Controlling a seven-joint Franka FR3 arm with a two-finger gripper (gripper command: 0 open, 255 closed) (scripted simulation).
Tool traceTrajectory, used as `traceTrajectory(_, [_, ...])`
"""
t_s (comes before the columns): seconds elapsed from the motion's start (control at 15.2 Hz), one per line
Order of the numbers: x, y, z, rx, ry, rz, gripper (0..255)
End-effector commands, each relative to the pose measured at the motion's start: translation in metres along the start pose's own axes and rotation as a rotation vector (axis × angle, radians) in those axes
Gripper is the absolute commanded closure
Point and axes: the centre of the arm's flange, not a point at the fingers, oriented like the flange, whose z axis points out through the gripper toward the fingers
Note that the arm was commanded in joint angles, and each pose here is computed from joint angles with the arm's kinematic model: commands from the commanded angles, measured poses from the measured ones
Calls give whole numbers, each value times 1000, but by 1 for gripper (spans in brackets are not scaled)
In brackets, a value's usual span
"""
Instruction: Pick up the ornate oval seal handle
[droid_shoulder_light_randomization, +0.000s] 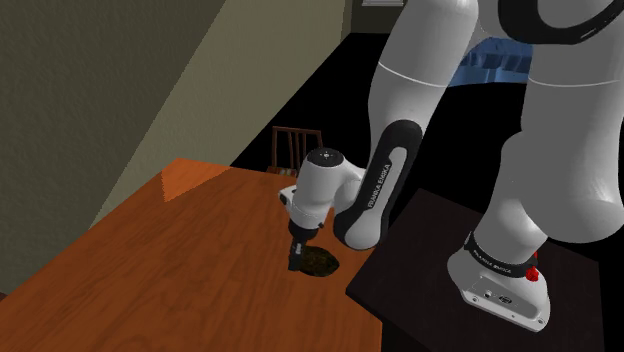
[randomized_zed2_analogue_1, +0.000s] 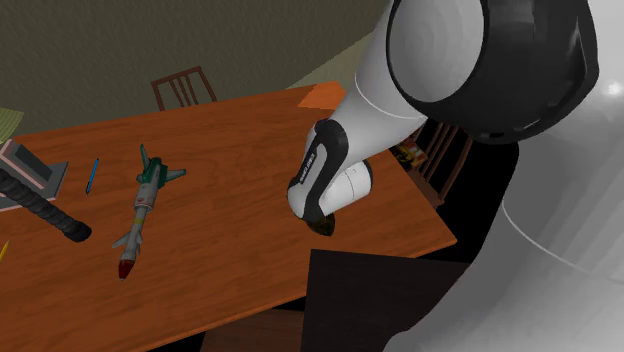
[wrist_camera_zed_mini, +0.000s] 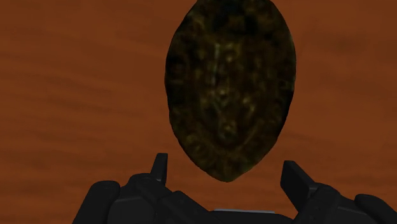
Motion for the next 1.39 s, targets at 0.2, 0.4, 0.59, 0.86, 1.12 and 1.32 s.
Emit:
traceTrajectory(0.2, [-6,0,25,0,1,-3,0])
traceTrajectory(0.4, [-8,1,33,0,1,-3,0])
traceTrajectory(0.59, [-8,0,34,0,1,-3,255])
traceTrajectory(0.86, [-8,0,34,0,1,-3,255])
traceTrajectory(1.12, [-7,0,28,0,1,-3,255])
traceTrajectory(1.32, [-3,0,13,0,1,-3,255])
